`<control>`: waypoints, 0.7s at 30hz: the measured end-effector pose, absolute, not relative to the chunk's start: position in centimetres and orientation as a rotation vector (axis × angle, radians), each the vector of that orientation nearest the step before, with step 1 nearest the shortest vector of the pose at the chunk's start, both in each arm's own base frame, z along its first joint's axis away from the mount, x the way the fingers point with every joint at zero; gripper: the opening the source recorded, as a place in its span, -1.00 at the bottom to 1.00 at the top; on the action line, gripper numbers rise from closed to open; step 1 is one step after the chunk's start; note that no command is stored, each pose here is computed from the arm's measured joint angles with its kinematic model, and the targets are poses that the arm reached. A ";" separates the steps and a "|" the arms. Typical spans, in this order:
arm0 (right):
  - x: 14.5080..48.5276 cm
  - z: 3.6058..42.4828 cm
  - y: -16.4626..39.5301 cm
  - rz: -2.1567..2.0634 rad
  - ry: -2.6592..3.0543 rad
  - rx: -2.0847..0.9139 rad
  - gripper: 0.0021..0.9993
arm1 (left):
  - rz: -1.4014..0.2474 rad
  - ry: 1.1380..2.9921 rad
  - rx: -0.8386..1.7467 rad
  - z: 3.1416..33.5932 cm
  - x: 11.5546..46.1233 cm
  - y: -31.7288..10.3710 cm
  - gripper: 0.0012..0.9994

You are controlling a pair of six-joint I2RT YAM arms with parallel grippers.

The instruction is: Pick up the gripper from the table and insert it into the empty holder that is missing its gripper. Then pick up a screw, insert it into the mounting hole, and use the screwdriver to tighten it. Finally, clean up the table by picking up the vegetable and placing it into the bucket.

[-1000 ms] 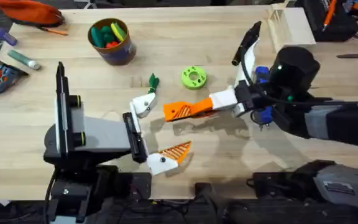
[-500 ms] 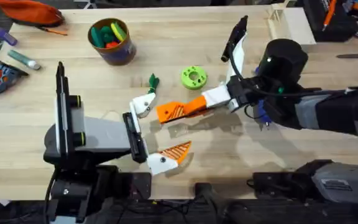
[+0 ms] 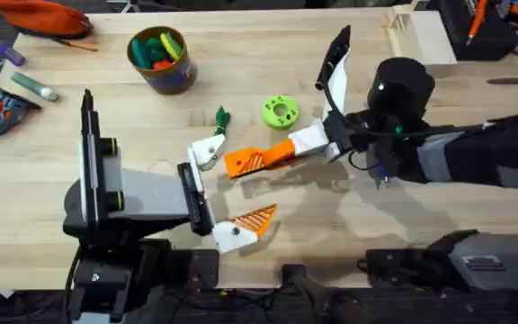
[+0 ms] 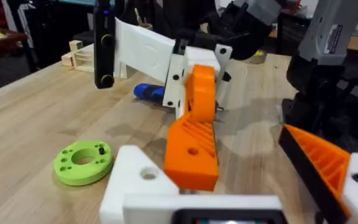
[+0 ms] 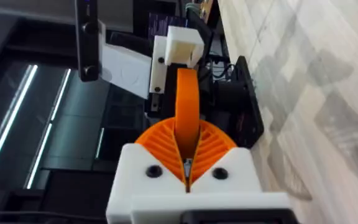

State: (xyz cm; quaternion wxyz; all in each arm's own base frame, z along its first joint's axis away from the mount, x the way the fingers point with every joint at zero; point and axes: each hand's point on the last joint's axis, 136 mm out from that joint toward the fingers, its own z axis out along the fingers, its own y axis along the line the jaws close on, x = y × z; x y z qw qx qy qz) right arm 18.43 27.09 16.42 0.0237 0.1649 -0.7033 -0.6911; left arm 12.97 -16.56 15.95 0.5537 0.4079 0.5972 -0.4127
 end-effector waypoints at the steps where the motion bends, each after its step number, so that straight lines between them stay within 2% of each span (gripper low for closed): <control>1: 18.5 16.5 27.1 -2.147 -2.177 0.521 -0.98 | -0.976 1.411 0.964 15.9 13.0 -16.6 0.97; 21: 18.9 16.9 27.6 -2.165 -2.189 0.508 -0.98 | -0.975 1.411 0.964 15.9 13.0 -16.6 0.97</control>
